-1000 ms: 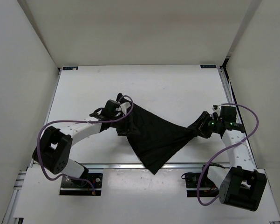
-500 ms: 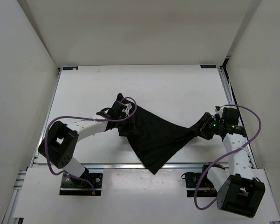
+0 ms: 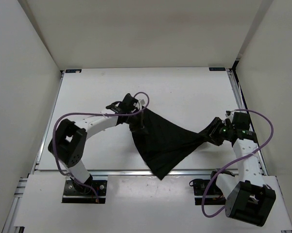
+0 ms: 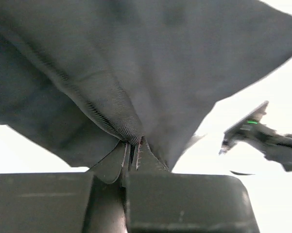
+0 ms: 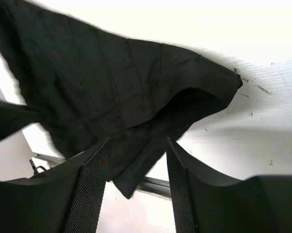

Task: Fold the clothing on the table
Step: Flatten the skirt out

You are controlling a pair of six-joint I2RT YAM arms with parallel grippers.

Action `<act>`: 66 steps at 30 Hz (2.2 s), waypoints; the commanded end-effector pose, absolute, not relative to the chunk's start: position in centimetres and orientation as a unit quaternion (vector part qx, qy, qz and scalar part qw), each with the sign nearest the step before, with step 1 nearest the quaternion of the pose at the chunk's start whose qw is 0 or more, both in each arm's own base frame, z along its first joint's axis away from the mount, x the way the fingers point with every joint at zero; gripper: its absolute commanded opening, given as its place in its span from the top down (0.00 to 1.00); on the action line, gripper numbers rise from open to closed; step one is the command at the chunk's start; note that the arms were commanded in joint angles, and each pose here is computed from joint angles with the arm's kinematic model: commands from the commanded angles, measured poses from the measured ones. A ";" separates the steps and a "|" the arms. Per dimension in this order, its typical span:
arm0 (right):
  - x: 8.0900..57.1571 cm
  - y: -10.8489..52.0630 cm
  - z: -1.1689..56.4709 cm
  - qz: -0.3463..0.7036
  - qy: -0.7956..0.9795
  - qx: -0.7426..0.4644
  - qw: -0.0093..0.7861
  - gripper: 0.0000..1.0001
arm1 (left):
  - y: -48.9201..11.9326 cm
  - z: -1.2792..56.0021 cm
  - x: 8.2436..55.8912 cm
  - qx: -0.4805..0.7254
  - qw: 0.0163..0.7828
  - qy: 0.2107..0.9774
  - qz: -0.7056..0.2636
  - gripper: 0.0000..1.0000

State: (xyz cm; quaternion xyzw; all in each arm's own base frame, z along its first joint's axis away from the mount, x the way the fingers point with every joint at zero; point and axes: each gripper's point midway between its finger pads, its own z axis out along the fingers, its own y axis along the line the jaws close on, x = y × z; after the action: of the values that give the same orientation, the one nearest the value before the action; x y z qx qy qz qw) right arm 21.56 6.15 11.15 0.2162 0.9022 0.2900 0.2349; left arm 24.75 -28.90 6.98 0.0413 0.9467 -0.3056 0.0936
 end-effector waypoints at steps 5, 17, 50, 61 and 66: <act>22.3 6.2 11.8 0.304 0.896 0.214 0.245 0.46 | -25.5 16.2 32.7 -0.117 0.162 0.880 -0.432 1.00; 23.1 8.0 12.3 0.332 0.893 0.192 0.234 0.46 | -23.6 15.5 46.5 -0.344 0.169 0.719 -0.579 1.00; 22.5 14.2 10.5 0.388 0.903 0.112 0.145 0.48 | -19.6 13.9 49.4 -0.138 0.382 0.897 -0.174 0.28; 23.2 15.5 11.7 0.403 0.902 0.080 0.129 0.70 | -17.0 6.9 45.5 0.008 0.360 0.932 0.047 0.82; 23.3 14.1 12.1 0.401 0.901 0.094 0.138 0.74 | -18.3 3.4 44.0 0.058 0.292 0.950 0.093 1.00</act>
State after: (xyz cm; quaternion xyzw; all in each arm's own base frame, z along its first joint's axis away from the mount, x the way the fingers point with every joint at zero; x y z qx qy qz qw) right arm 22.91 14.69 10.62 0.1010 0.9059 0.3926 0.1224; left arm 45.13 -18.81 3.96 0.0142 0.9455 0.0373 0.3232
